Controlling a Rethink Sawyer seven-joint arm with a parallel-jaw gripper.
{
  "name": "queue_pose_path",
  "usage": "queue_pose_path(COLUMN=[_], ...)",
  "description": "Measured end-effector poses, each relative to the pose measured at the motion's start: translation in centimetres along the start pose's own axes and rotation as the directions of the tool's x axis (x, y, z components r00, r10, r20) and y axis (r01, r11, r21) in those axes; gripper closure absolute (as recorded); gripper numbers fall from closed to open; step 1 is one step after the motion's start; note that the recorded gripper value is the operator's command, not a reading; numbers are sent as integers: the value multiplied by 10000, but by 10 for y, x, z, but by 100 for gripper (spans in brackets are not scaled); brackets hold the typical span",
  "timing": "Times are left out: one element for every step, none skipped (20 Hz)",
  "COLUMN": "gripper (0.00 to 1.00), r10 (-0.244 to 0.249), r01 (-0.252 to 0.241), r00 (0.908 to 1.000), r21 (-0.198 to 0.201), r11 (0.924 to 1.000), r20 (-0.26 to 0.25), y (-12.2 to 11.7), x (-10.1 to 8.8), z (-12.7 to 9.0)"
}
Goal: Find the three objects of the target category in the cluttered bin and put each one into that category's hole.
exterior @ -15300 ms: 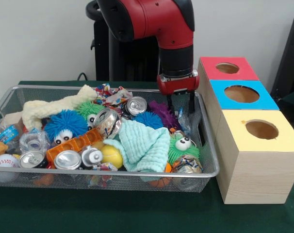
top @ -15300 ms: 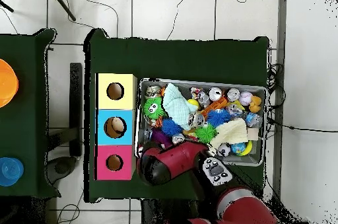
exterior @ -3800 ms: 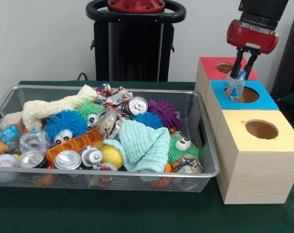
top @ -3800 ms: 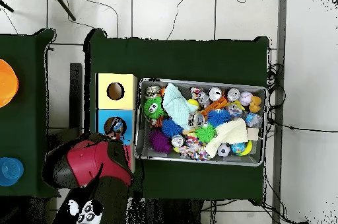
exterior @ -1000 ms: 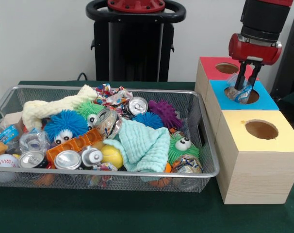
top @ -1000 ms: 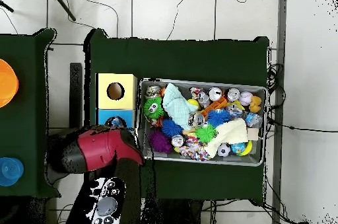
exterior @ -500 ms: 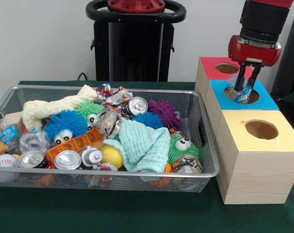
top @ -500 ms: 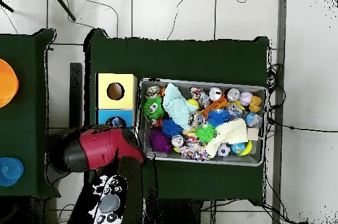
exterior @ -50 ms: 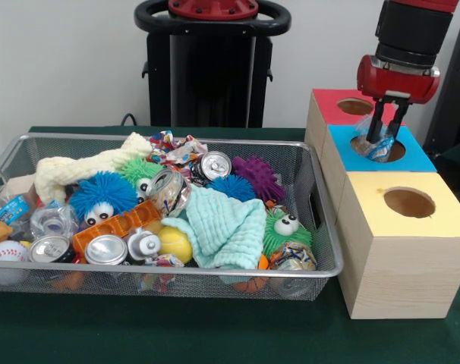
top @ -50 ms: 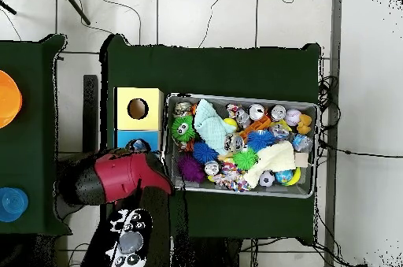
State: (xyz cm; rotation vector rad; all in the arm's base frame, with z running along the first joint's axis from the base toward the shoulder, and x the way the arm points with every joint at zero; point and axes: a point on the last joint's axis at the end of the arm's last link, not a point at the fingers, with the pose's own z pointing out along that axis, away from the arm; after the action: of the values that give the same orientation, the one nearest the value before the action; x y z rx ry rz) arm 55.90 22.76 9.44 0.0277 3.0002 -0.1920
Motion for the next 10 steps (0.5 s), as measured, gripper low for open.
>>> queue_pose_path(gripper=[0,0,0,0,0,0,0,0,0,0], r10=[-6,-16,-33,-65,-90,-97,-88,-80,-44,-33], r01=[6,16,33,65,89,95,86,76,40,28], r00=[10000,10000,9998,9992,9987,9983,9983,9982,9982,9981], r21=[2,6,10,6,-6,-34,-47,-60,-82,-93], r11=[10000,10000,10000,10000,10000,9999,10000,10000,10000,10000], r20=[-23,-92,-186,-386,-505,-580,-584,-588,-598,-609], y=[0,1,1,2,3,5,5,4,3,3], x=[1,3,6,13,17,19,19,19,18,18], z=[1,4,8,16,21,26,28,31,35,36])
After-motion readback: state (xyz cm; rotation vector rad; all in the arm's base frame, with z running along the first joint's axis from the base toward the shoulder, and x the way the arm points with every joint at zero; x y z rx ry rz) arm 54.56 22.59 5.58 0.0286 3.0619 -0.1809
